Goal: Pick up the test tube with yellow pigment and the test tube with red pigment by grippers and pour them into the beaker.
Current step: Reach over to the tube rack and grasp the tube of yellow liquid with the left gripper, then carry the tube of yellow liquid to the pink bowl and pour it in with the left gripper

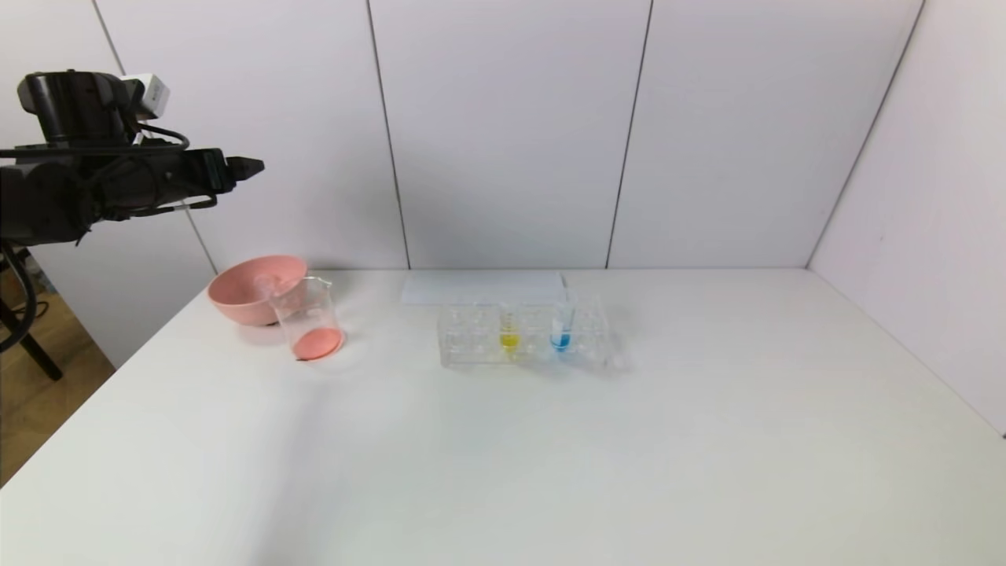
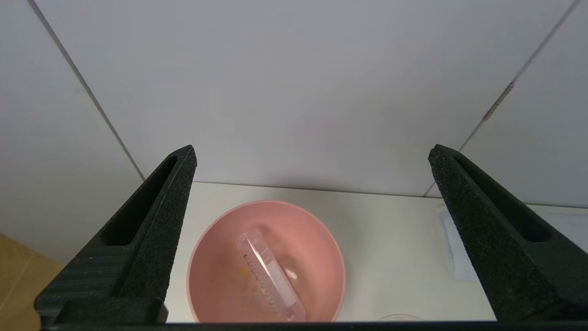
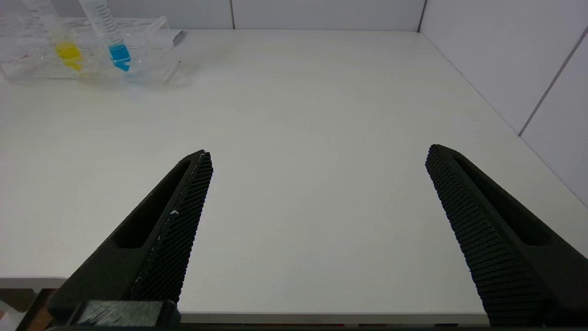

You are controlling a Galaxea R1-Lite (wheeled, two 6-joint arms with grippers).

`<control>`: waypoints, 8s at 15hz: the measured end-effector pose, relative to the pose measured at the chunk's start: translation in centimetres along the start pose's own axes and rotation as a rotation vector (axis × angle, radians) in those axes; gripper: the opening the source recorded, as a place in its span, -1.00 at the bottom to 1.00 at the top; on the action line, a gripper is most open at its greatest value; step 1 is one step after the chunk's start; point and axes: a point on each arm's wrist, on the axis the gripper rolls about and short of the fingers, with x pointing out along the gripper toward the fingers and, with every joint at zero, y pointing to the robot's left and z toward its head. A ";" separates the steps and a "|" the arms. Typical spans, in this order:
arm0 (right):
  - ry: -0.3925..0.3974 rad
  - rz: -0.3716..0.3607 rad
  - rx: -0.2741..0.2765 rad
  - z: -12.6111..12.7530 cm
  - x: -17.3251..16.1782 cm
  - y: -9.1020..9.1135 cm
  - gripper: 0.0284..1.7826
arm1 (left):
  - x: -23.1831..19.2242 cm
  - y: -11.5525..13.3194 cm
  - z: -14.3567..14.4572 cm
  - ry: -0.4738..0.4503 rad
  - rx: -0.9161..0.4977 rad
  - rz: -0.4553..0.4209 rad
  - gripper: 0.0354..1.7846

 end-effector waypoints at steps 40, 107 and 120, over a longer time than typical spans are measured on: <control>0.000 0.000 0.000 0.0 0.0 0.0 0.91 | -10.8 -21.7 -13.3 -0.008 0.062 -0.718 0.98; 0.000 0.000 0.000 0.0 0.0 0.0 0.91 | -6.1 -29.1 -16.2 -0.066 0.090 -0.445 -0.55; 0.000 0.000 0.000 0.0 0.0 0.0 0.91 | -8.3 -27.9 -11.1 -0.165 0.112 -0.442 -0.55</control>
